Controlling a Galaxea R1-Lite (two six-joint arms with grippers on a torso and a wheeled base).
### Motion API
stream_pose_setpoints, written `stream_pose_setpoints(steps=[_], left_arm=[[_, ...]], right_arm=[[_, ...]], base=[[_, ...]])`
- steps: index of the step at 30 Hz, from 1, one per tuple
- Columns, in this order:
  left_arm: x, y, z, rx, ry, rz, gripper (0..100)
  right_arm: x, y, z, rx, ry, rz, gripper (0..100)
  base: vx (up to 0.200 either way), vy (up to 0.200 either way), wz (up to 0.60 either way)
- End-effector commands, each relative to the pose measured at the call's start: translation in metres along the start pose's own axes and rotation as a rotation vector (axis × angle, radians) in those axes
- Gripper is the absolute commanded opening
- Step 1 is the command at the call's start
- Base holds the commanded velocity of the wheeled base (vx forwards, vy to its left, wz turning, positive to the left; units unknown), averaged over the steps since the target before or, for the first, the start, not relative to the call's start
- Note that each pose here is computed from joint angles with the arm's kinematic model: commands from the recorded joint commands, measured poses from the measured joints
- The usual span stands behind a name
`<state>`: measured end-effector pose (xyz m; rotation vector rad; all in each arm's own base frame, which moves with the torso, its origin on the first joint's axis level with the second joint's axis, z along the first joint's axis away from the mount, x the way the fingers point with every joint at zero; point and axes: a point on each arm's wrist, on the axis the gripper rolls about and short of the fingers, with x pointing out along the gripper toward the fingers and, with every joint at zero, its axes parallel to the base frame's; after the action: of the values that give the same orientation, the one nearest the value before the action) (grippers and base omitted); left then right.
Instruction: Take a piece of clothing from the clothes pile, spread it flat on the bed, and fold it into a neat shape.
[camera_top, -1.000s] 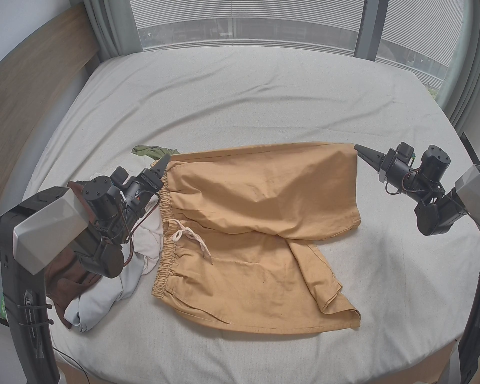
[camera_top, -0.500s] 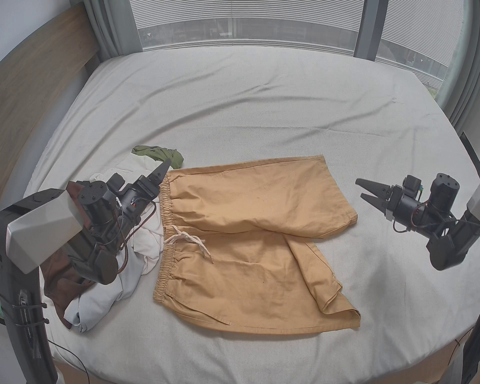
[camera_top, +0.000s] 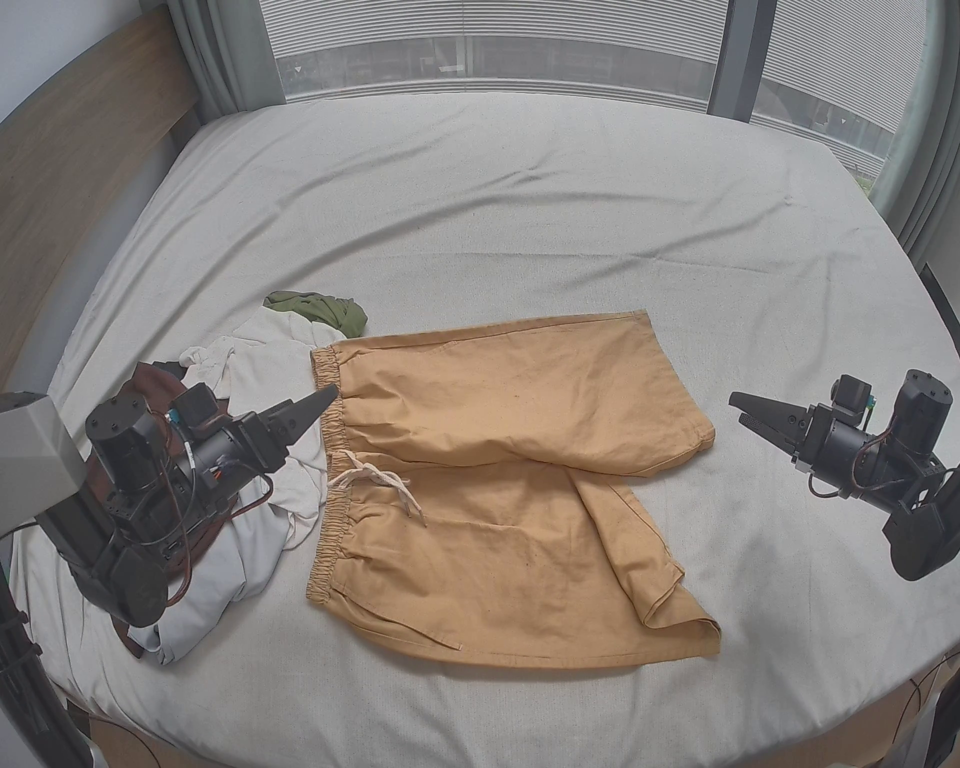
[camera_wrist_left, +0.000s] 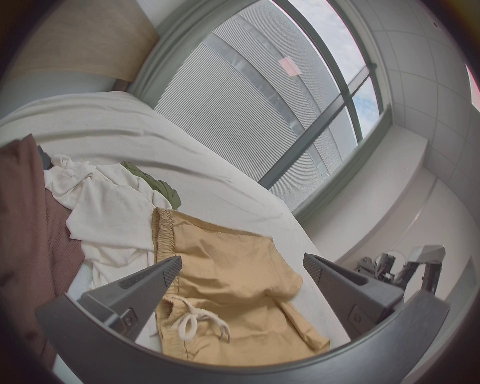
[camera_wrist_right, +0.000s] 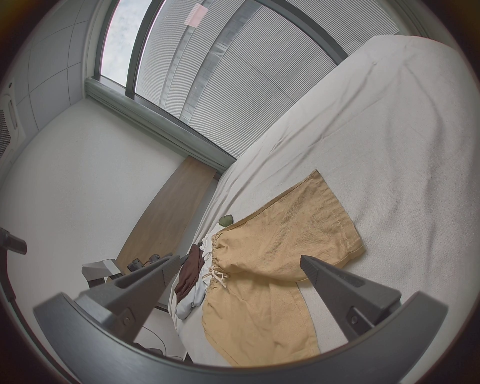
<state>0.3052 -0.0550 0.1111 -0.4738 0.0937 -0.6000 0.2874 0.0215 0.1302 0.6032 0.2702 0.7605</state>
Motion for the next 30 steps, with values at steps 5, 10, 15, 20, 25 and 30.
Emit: stream_pose_setpoints(steps=[5, 10, 15, 20, 25, 30], left_arm=[[-0.012, -0.010, 0.001, 0.050, 0.023, -0.035, 100], [-0.013, -0.011, 0.003, 0.054, 0.015, -0.036, 100], [-0.012, -0.011, 0.004, 0.058, 0.012, -0.040, 100], [-0.011, -0.011, 0.001, 0.060, 0.022, -0.040, 100], [-0.010, -0.010, 0.001, 0.066, 0.021, -0.040, 100], [-0.009, -0.010, 0.001, 0.066, 0.020, -0.039, 100]], right_arm=[[0.002, 0.000, -0.027, -0.047, 0.088, -0.001, 100], [0.006, -0.012, -0.040, -0.083, 0.130, -0.019, 100], [0.010, -0.017, -0.051, -0.048, 0.175, -0.028, 100], [0.010, -0.020, -0.061, 0.003, 0.229, -0.049, 100], [0.009, -0.031, -0.077, 0.092, 0.314, -0.099, 100], [0.011, -0.042, -0.090, 0.141, 0.359, -0.127, 100]], base=[[0.000, 0.000, 0.00], [0.000, 0.000, 0.00], [0.000, 0.000, 0.00], [0.000, 0.000, 0.00], [0.000, 0.000, 0.00], [0.000, 0.000, 0.00]])
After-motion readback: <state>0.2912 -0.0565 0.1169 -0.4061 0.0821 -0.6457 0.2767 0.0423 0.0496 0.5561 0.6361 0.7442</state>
